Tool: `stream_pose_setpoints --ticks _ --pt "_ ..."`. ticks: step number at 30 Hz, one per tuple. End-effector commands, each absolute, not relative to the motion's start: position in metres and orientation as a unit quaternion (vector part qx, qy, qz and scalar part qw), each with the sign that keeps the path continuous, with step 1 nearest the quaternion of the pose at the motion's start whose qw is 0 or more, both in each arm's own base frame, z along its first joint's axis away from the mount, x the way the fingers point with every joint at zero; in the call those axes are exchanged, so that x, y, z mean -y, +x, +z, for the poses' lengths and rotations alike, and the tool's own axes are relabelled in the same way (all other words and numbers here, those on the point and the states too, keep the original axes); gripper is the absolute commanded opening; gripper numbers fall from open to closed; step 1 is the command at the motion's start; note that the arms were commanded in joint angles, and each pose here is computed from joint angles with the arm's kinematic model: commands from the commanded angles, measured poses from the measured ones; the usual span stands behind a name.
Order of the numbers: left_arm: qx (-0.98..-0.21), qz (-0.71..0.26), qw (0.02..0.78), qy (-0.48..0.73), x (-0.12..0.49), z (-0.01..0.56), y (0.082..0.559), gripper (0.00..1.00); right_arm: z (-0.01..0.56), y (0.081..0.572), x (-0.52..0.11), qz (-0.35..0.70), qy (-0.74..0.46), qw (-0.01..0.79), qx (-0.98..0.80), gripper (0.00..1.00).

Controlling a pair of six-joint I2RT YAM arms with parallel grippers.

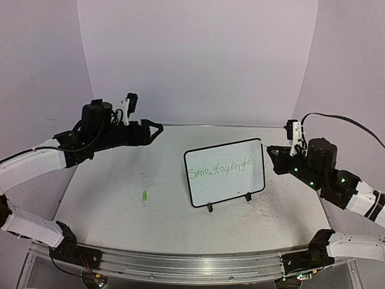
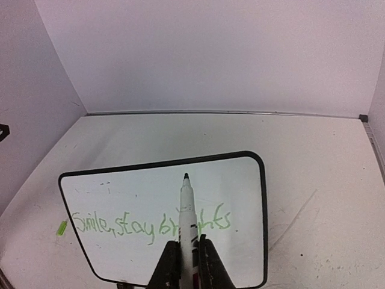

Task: Write a sentence on the whiteboard
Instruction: Pick up the pen cap from the center of the board.

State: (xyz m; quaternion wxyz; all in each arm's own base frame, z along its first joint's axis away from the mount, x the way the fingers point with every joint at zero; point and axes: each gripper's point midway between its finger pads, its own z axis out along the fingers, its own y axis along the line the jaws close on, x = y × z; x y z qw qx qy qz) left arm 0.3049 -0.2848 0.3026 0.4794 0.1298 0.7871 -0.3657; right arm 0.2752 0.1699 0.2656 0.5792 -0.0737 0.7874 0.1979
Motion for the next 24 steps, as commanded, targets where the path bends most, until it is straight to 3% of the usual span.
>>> stream_pose_setpoints --ticks 1,4,10,24 --pt "-0.859 -0.302 0.412 -0.036 0.223 0.231 0.294 0.84 0.286 0.270 -0.194 0.264 -0.110 0.600 -0.747 0.02" --pt "-0.890 -0.290 0.349 -0.044 0.222 0.193 0.279 0.81 0.283 0.271 -0.205 0.277 -0.131 0.593 -0.745 0.03" --pt "-0.948 -0.231 0.218 -0.021 0.232 0.114 0.265 0.66 0.288 0.263 -0.227 0.332 -0.161 0.581 -0.725 0.03" --pt "-0.977 -0.139 0.160 -0.016 0.232 0.042 0.262 0.46 0.268 0.248 -0.223 0.351 -0.164 0.565 -0.729 0.04"
